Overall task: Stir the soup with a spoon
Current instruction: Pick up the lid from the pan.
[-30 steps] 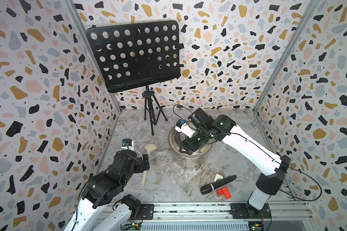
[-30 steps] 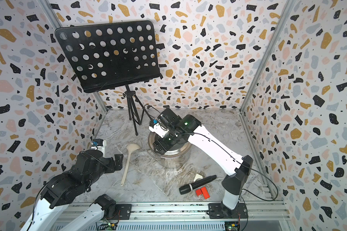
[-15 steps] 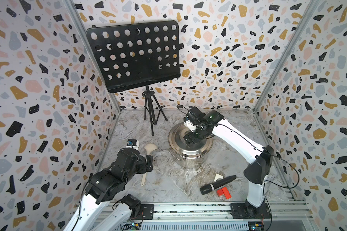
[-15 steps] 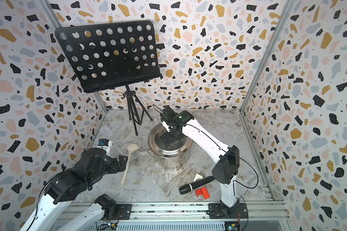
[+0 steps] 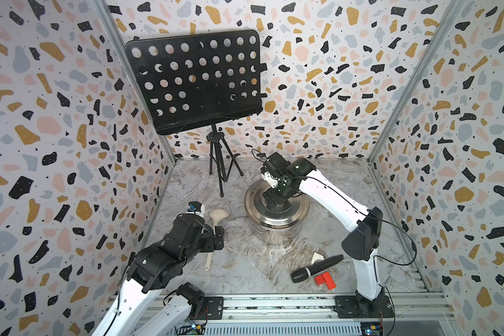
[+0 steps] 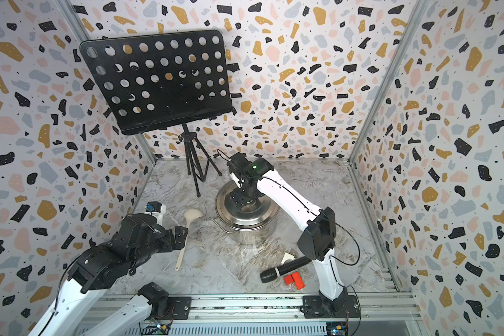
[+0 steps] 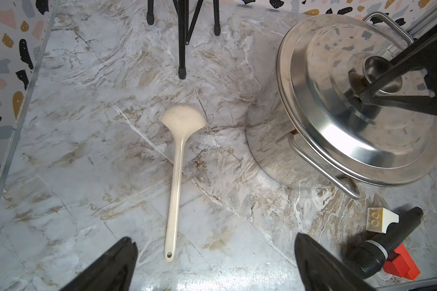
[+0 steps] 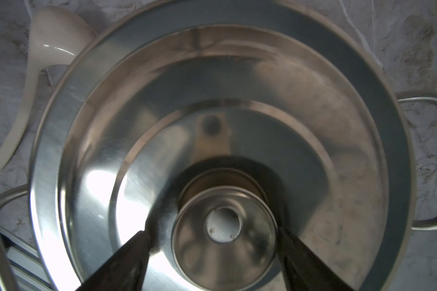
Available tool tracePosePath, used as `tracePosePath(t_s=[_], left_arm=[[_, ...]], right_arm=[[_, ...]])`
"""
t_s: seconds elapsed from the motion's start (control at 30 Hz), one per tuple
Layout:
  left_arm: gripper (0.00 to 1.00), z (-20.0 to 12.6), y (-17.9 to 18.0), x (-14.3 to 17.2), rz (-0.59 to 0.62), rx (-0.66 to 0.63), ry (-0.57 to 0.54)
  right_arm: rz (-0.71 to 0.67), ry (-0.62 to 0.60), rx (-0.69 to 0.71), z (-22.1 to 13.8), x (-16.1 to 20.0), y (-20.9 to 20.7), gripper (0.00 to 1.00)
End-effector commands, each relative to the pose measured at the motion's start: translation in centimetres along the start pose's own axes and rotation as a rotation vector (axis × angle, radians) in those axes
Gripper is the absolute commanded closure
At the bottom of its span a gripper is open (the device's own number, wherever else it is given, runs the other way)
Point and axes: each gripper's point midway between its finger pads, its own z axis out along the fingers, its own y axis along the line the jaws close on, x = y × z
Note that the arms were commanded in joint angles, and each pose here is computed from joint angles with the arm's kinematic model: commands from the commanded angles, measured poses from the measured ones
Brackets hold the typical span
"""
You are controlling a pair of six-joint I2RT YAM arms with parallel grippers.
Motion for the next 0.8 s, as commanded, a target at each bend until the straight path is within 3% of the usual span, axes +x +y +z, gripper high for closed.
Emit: tracePosePath(t_s=[0.0,0.17,0.43,0.57,0.77], left_arm=[[0.0,0.0,-0.2,-0.1,0.003,0.009,-0.004],[0.01,-0.2,-0.3,-0.2,0.011,0.01,0.0],[0.01,-0.1,-0.2,0.0,0.011,0.008,0.004],[0.01,0.0,-0.1,0.3,0.006,0.006,0.007],[0.01,0.1,0.0,0.4,-0.005,0.003,0.008]], right_arm=[[0.004,0.012,0.019,-0.2,0.2,-0.7,0.22],[0.01,0.023,0.028,0.2,0.4,-1.0,0.35],[0.015,0.002,0.057,-0.5,0.1,-1.6,0.67],[0.001,-0.053,0.025,-2.3,-0.9,-1.2,0.71],[0.004,-0.232,-0.057,-7.6,-3.6,-0.2,0.73]])
